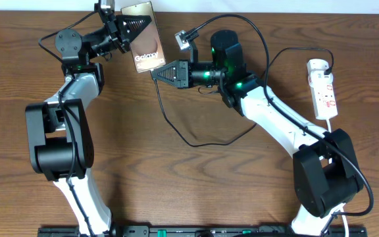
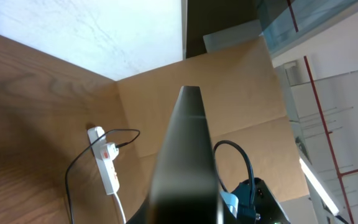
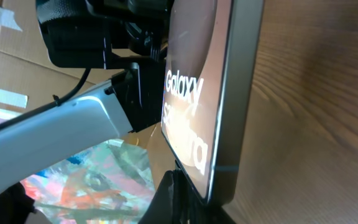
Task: Plug charger to phone and switch on socket
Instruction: 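Open the right gripper and pull it back from the phone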
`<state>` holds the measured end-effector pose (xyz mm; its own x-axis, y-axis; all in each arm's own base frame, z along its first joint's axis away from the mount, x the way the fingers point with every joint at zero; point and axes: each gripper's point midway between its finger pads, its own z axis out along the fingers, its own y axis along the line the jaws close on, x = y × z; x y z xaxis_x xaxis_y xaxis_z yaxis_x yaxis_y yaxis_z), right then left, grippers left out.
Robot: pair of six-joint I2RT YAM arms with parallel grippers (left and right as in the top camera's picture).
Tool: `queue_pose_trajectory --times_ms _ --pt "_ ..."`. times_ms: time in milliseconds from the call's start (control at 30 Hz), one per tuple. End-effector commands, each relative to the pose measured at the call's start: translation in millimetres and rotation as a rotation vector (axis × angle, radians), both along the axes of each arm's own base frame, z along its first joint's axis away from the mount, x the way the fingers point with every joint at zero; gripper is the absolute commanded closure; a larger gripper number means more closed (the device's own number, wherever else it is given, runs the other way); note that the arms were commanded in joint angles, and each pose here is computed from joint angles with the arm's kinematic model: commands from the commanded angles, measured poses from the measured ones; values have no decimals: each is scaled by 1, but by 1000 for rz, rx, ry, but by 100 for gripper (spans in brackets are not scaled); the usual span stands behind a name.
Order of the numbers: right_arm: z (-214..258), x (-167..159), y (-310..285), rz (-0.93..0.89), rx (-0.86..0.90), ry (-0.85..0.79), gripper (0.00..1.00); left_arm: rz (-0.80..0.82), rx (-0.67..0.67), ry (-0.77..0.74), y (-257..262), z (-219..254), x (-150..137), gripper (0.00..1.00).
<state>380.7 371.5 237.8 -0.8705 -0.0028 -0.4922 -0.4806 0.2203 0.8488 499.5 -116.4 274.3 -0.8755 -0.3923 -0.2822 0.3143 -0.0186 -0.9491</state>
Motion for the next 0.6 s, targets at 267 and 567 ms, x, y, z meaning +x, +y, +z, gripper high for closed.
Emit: queue_pose_trajectory --times_ms 267,567 --pt "-3 10 -10 8 -22 -100 62 -89 53 -45 -9 1 -16 93" --pt "-20 -18 3 100 -73 -80 61 -64 40 -47 -7 3 -12 93"
